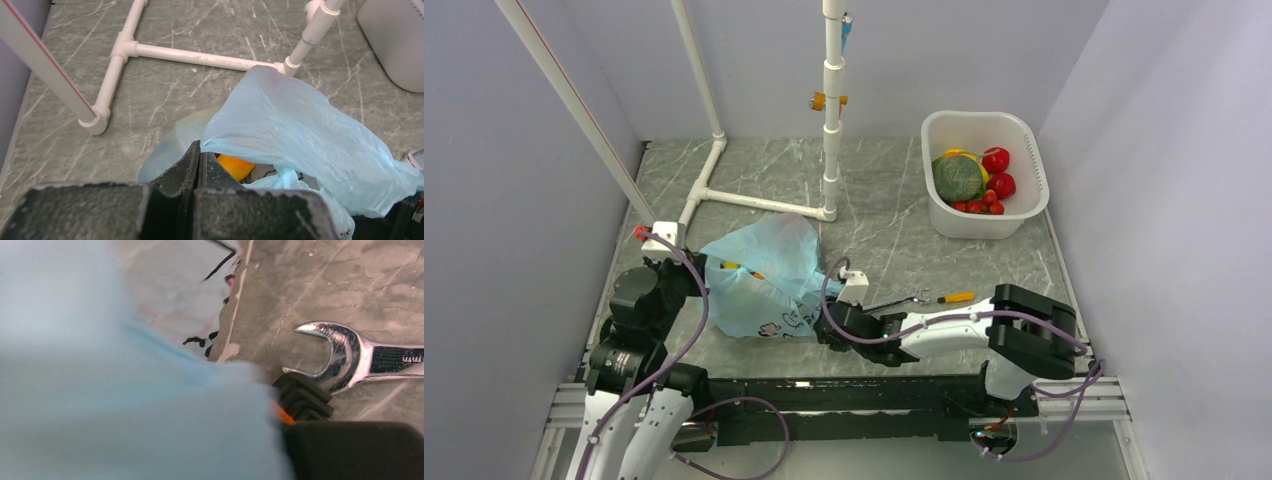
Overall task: Take the fake fruits out of the plastic bag
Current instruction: Adjust the plastic bag at the center of the board.
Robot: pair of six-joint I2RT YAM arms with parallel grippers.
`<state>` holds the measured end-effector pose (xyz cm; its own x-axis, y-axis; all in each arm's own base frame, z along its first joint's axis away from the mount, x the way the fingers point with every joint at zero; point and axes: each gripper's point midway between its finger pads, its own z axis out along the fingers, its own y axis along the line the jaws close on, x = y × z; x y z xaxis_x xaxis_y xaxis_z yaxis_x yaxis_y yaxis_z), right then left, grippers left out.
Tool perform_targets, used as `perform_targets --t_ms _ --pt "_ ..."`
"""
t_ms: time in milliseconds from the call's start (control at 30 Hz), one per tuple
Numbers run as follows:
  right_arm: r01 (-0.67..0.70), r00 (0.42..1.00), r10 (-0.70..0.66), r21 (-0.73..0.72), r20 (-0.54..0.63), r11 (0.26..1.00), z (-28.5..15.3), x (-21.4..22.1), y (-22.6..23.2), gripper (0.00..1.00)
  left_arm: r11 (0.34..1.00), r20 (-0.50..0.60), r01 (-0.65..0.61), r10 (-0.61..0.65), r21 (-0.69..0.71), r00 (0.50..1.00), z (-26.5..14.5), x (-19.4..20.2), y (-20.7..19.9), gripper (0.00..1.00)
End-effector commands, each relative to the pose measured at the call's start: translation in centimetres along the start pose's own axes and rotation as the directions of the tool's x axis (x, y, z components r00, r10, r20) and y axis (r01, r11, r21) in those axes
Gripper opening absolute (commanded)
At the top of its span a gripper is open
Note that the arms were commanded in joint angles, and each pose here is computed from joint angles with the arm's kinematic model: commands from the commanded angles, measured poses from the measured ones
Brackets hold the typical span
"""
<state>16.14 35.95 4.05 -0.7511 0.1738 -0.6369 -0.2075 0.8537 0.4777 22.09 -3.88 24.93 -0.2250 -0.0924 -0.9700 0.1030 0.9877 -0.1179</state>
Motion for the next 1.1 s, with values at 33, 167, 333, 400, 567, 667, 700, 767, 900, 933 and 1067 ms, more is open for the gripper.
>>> perform_targets --t_ms 33,167,333,400,567,667,700,767,900,933,1067 --pt "0.15 0.985 -0.143 -0.069 0.093 0.986 -3.0 -2.8 2.8 0.5 0.993 0.027 -0.017 0.014 0.119 1.0 0.6 -0.9 -2.1 0.0" --pt "0.202 0.978 -0.189 -0.154 0.092 0.967 -5.5 -3.8 4.2 0.78 0.976 0.027 -0.032 0.027 0.217 0.999 0.8 -0.7 -3.8 0.0" --pt "0.222 0.974 -0.199 -0.263 0.111 0.939 -8.9 -4.5 6.6 0.86 0.955 -0.013 -0.035 0.041 0.296 0.999 1.1 -0.1 -5.2 0.0" --pt "0.216 0.974 -0.184 -0.302 0.13 0.928 -9.9 -4.7 7.1 0.89 0.948 -0.022 -0.034 0.043 0.316 0.999 1.1 0.0 -5.6 0.0" --pt "0.214 0.964 -0.177 -0.185 0.199 0.959 -10.1 -7.1 5.8 0.99 0.943 -0.019 -0.034 0.043 0.33 0.999 1.0 0.1 -5.8 0.0" --pt "0.178 0.958 -0.156 -0.072 0.243 0.981 -9.8 -9.5 4.4 0.99 0.946 -0.012 -0.035 0.041 0.322 0.999 1.0 0.0 -5.7 0.0" --pt "0.159 0.957 -0.141 -0.05 0.253 0.986 -9.7 -10.2 4.0 0.99 0.947 -0.011 -0.035 0.041 0.318 0.999 1.0 -0.1 -5.6 0.0" --pt "0.116 0.957 -0.106 -0.021 0.272 0.993 -9.2 -11.3 3.2 0.97 0.952 -0.002 -0.037 0.04 0.304 0.999 0.9 -0.3 -5.3 0.0" --pt "0.066 0.951 -0.054 -0.03 0.305 0.997 -7.2 -12.7 1.1 0.8 0.958 0.017 -0.041 0.038 0.285 0.999 0.7 -0.6 -5.0 0.0" --pt "0.06 0.952 -0.046 -0.037 0.301 0.998 -6.6 -12.8 0.6 0.76 0.957 0.02 -0.041 0.037 0.286 0.999 0.7 -0.6 -5.0 0.0" --pt "0.074 0.949 -0.066 -0.014 0.308 0.997 -4.4 -13.1 -1.3 0.71 0.951 0.014 -0.044 0.042 0.305 0.999 0.8 -0.4 -5.3 0.0"
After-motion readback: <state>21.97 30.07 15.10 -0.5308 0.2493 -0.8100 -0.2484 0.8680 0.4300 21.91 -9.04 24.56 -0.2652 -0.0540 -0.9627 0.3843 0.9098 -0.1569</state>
